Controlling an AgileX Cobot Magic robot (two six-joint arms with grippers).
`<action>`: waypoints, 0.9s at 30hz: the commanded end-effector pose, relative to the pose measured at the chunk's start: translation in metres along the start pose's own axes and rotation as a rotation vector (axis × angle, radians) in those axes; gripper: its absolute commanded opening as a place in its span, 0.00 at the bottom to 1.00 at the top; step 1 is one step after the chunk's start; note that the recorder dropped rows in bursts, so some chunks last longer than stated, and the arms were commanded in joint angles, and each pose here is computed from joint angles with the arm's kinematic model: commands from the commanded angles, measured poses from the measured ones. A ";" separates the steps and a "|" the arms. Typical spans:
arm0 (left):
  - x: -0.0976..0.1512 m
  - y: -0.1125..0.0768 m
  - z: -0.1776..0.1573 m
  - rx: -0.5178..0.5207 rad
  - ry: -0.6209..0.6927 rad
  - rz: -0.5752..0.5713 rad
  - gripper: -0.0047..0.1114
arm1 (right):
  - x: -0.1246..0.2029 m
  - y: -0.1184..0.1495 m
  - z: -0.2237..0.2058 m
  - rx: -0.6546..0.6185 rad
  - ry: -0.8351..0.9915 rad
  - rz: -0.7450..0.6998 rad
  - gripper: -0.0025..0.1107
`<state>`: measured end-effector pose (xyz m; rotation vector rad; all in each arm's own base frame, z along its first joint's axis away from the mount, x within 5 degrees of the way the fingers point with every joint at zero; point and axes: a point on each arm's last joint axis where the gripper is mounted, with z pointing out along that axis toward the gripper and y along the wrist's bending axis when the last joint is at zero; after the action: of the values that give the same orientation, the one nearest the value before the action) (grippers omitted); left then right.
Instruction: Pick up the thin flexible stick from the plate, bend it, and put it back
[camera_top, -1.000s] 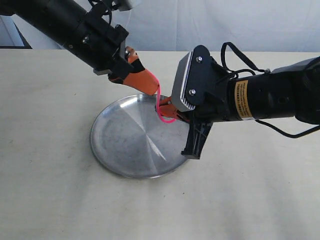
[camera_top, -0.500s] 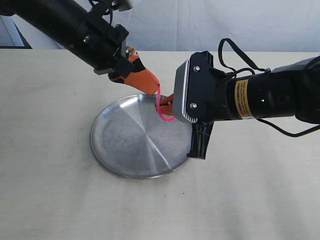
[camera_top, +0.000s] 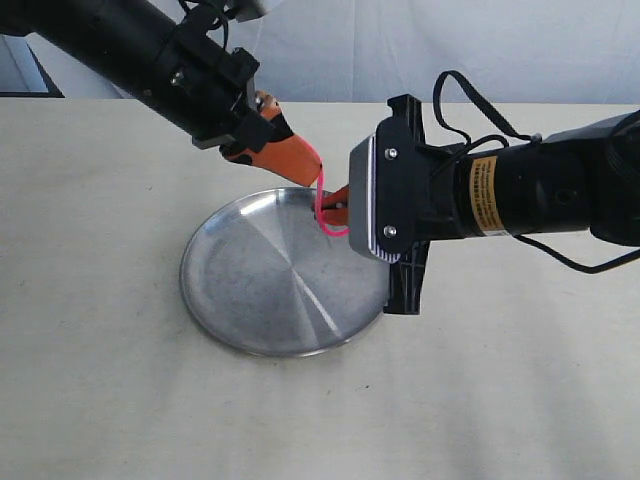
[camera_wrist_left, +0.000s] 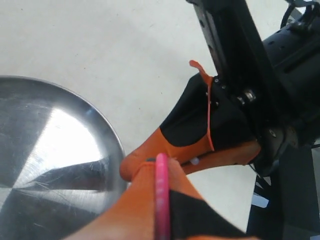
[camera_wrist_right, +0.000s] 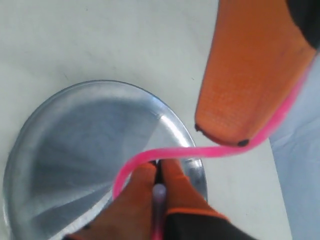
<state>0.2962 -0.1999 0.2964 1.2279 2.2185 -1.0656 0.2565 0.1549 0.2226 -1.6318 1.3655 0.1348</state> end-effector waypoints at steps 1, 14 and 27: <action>-0.021 0.004 -0.004 -0.060 -0.193 -0.060 0.04 | -0.006 0.014 0.002 -0.095 -0.063 -0.147 0.01; -0.015 0.022 0.016 -0.031 -0.169 -0.115 0.04 | -0.006 0.014 0.002 -0.093 -0.067 -0.235 0.01; -0.014 0.029 0.025 -0.003 -0.191 -0.159 0.04 | -0.003 0.013 0.003 -0.077 -0.035 -0.339 0.01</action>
<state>0.3126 -0.2116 0.2667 1.1266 2.2701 -1.1952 0.2594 0.1491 0.2180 -1.8156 1.1967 -0.0909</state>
